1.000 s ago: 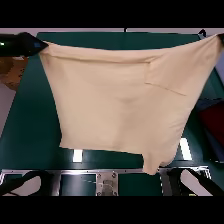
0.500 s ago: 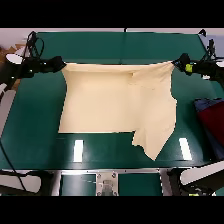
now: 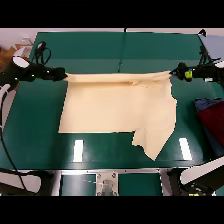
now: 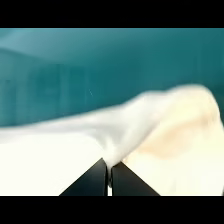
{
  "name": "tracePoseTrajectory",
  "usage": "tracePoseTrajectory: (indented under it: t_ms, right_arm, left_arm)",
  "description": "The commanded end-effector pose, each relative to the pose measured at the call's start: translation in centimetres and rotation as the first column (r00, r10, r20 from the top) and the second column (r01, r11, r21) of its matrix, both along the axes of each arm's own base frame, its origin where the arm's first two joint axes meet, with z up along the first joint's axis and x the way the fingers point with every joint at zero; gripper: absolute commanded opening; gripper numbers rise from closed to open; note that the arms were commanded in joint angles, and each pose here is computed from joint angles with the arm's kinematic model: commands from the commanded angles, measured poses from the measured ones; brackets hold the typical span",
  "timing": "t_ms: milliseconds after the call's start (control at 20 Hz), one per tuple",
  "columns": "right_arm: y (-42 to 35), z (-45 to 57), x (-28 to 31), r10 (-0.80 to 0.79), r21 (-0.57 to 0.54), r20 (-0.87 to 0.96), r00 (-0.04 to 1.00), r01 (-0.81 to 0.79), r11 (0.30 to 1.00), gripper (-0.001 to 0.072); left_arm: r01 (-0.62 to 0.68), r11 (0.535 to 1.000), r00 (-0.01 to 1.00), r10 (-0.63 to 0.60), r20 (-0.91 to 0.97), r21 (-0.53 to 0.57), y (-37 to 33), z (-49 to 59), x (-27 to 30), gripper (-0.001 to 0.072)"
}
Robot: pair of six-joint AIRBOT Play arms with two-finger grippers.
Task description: Fold the shirts.
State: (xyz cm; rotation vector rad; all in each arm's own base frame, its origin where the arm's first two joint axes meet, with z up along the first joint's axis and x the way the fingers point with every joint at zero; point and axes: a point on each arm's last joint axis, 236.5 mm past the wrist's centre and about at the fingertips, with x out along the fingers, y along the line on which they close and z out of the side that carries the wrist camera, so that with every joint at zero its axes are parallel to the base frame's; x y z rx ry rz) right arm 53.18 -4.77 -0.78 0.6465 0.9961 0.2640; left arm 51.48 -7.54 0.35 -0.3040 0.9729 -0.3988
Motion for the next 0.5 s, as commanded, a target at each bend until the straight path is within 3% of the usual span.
tracePoseTrajectory:
  t_ms: [0, 400, 450]
  right_arm:
    - [-0.2, -4.4, -5.5, 0.052, -0.063, -0.188, 0.981, -0.065, 0.996, 0.0012]
    - [0.7, -7.6, -9.2, 0.067, -0.045, -0.293, 0.954, -0.084, 0.995, 0.0015]
    - [0.8, -7.1, -9.1, 0.069, -0.039, -0.296, 0.953, -0.085, 0.996, 0.0115]
  left_arm:
    - [0.103, 0.995, 0.974, -0.097, -0.206, 0.018, -0.4, -3.3, -4.5, 0.0018]
    - [0.091, 0.994, 0.927, -0.105, -0.361, -0.054, -1.4, -5.4, -7.1, 0.0021]
    - [0.09, 0.994, 0.919, -0.107, -0.38, -0.064, -1.6, -5.3, -7.5, 0.0229]
